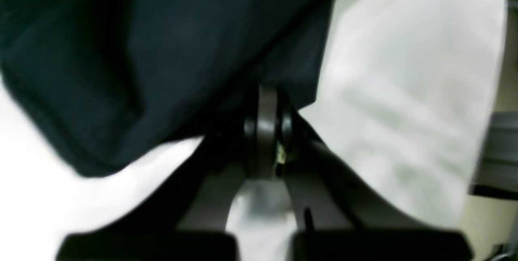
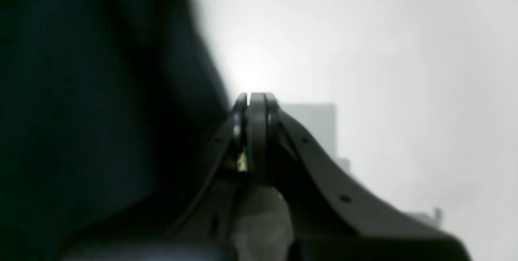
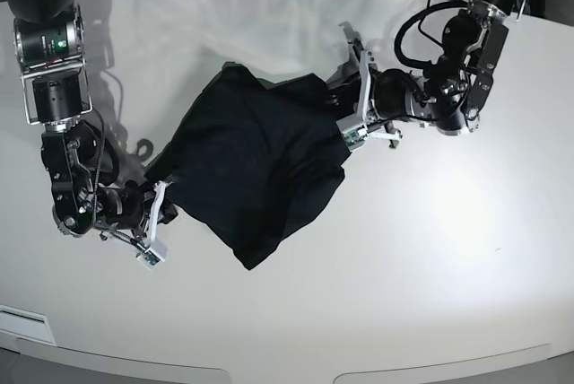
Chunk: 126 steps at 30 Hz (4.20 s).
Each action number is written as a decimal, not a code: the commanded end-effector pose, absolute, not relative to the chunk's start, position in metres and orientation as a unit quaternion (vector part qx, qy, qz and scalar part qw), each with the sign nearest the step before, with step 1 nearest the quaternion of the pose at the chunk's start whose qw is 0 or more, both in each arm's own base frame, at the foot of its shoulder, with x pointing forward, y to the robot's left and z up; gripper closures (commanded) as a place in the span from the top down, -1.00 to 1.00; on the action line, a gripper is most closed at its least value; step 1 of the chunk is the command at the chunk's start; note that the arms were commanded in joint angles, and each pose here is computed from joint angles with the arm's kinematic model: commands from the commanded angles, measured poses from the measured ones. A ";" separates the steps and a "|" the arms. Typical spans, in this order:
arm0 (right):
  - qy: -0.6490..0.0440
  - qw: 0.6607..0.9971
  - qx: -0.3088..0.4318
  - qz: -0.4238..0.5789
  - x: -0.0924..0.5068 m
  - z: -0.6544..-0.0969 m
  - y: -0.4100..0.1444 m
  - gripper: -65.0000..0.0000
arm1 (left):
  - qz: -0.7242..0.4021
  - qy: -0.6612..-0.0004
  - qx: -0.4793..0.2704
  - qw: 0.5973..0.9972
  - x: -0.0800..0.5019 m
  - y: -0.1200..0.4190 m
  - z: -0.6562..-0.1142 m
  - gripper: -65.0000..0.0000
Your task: Fold the T-shirt properly
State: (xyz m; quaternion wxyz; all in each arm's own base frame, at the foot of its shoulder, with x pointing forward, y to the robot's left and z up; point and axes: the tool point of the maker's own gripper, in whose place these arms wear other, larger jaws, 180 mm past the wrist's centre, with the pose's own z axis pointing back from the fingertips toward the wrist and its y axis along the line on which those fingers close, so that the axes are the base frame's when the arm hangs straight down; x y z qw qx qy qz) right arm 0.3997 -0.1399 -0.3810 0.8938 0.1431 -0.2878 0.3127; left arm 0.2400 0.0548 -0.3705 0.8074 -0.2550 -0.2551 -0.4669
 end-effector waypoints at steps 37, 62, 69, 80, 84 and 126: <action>-0.518 0.788 0.197 0.269 0.307 -0.249 -0.114 -1.00 | -0.340 -0.431 -0.200 0.812 0.389 0.109 -0.268 -1.00; -0.479 0.791 0.218 0.312 0.433 -0.305 -0.073 -1.00 | -0.287 -0.432 -0.297 0.802 0.352 0.113 -0.278 -1.00; -0.481 0.814 0.167 0.280 0.453 -0.332 -0.095 -1.00 | -0.288 -0.432 -0.296 0.802 0.352 0.113 -0.278 -1.00; -0.504 0.785 0.249 0.261 0.447 -0.240 -0.096 -1.00 | -0.296 -0.410 -0.302 0.808 0.344 0.118 -0.280 -1.00; -0.517 0.761 0.314 0.235 0.409 -0.202 -0.111 -1.00 | -0.310 -0.377 -0.339 0.804 0.325 0.112 -0.275 -1.00; -0.134 0.941 0.304 -0.057 -0.037 -0.314 -0.175 -1.00 | -0.187 -0.097 -0.402 0.891 -0.029 0.112 -0.271 -1.00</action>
